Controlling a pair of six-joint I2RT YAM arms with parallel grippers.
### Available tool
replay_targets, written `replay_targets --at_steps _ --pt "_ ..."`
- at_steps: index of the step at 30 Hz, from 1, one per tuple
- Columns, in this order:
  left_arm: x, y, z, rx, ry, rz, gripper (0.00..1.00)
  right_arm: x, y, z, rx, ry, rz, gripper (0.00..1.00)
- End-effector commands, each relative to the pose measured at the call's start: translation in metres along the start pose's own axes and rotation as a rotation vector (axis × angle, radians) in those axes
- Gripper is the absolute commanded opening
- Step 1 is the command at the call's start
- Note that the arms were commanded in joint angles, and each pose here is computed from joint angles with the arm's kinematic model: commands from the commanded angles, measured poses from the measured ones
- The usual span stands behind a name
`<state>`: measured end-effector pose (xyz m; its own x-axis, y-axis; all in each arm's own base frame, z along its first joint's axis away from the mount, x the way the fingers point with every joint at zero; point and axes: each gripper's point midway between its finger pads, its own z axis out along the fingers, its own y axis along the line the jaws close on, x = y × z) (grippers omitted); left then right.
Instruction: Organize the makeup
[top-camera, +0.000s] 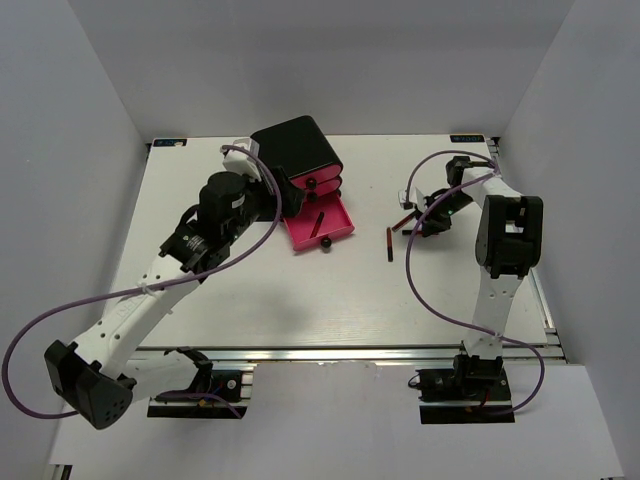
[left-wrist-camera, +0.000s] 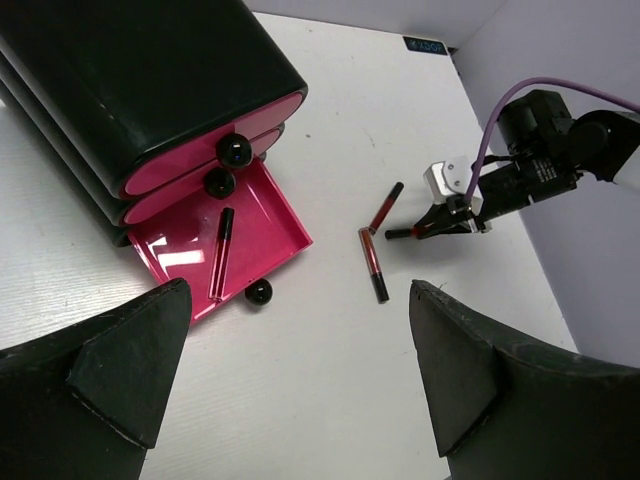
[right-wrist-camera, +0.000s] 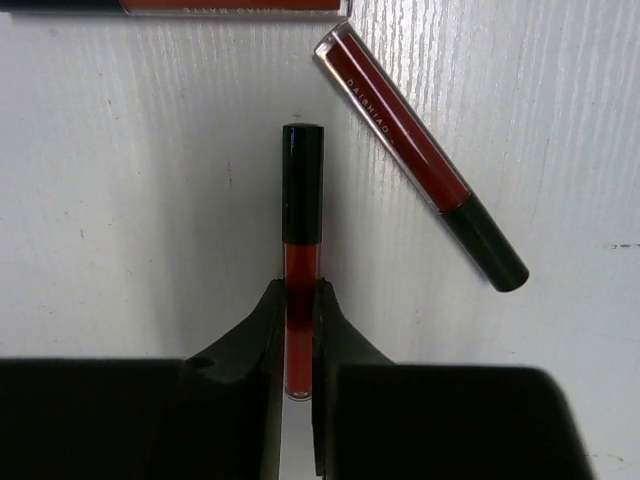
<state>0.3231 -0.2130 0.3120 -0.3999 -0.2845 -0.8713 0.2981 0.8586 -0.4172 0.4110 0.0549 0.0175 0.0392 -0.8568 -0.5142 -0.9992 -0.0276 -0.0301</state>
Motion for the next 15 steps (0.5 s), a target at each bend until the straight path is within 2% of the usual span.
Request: replay_targets --at_steps 1,3,6,11,12,15 --pt "-0.005 -0.003 -0.011 0.025 -0.030 -0.034 0.98 0.017 0.025 0.008 -0.079 0.057 0.034 0.07" --pt "-0.001 0.000 -0.015 0.022 -0.034 -0.056 0.98 0.006 0.032 -0.001 -0.051 0.032 0.018 0.00" --pt "0.001 0.004 -0.021 0.011 -0.056 -0.088 0.98 -0.032 0.033 -0.026 0.032 -0.068 -0.016 0.00" --pt "0.008 0.014 -0.028 -0.010 -0.065 -0.110 0.98 -0.149 0.034 -0.055 0.130 -0.220 -0.164 0.00" --pt "0.009 0.015 -0.029 -0.015 -0.060 -0.109 0.98 -0.178 0.042 -0.044 0.112 -0.233 -0.218 0.00" --pt "0.010 0.017 -0.030 -0.023 -0.058 -0.107 0.98 -0.227 0.046 -0.016 0.139 -0.256 -0.260 0.00"
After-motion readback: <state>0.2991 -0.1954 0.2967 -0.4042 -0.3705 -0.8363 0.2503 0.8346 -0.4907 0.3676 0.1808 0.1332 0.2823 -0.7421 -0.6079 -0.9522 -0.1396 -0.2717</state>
